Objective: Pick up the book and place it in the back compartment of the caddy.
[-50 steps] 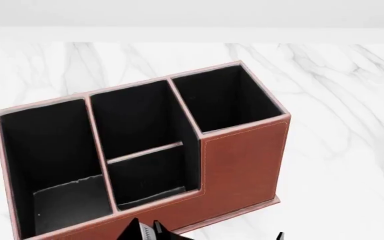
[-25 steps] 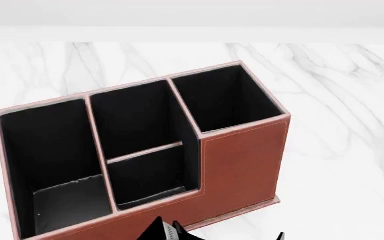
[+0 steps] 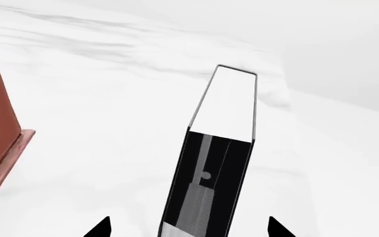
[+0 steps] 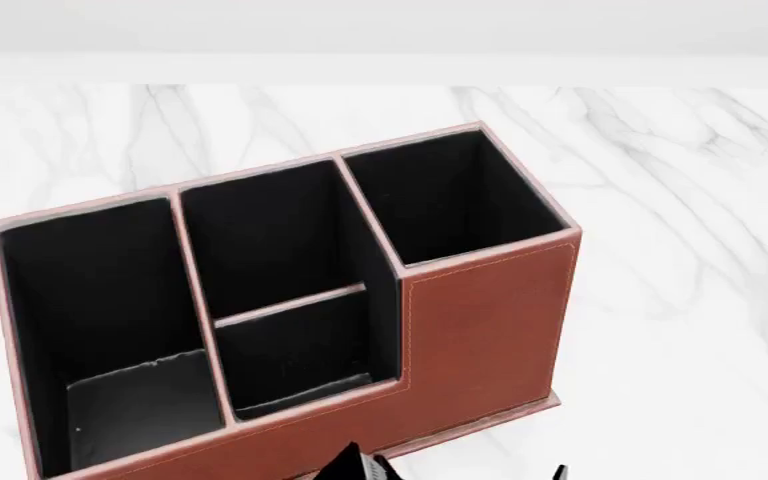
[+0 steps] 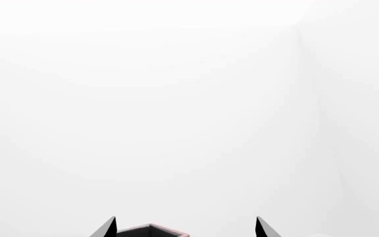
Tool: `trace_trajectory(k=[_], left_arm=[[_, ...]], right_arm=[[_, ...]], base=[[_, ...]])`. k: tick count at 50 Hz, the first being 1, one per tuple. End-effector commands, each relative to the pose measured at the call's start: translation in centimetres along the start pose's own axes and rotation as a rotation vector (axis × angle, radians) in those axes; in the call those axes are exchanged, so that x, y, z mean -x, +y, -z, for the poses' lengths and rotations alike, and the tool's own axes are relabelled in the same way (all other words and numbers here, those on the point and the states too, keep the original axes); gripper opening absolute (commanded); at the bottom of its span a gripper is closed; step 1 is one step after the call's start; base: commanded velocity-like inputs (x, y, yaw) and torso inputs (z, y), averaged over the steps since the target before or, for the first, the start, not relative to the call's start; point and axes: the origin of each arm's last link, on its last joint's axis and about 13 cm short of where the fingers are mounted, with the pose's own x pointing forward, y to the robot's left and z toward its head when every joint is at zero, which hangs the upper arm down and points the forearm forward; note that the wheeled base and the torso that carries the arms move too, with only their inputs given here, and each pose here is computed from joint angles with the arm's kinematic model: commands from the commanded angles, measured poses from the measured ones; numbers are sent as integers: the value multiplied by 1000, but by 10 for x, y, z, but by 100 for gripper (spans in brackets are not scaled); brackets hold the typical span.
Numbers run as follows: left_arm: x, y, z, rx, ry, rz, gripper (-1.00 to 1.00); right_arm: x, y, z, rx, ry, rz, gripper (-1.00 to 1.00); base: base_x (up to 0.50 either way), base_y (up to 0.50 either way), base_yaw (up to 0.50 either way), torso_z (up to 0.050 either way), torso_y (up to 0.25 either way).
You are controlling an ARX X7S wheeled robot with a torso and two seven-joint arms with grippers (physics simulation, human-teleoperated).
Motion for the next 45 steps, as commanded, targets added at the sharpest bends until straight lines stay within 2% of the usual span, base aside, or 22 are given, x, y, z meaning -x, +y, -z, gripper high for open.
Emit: trace_trajectory(k=[1, 13, 14, 30, 41, 45], left_arm=[[-8, -3, 1, 1, 29, 20, 100], [-9, -5, 6, 9, 65, 32, 100], [-8, -4, 6, 13, 66, 33, -100], [-1, 3, 9, 6, 78, -11, -100], [21, 6, 4, -21, 75, -87, -100], [30, 2, 0, -45, 67, -99, -100]], right_arm=[[0, 0, 0, -3, 0, -3, 100], [1, 1, 0, -4, 2, -5, 100], [1, 1, 0, -5, 2, -5, 100], [0, -1, 0, -3, 1, 4, 100], [0, -1, -1, -1, 0, 9, 100], [-1, -2, -1, -1, -2, 13, 100]], base=[[0, 0, 0, 0, 0], [0, 0, 0, 0, 0], [0, 0, 0, 0, 0], [0, 0, 0, 0, 0], [0, 0, 1, 0, 0], [0, 0, 1, 0, 0]])
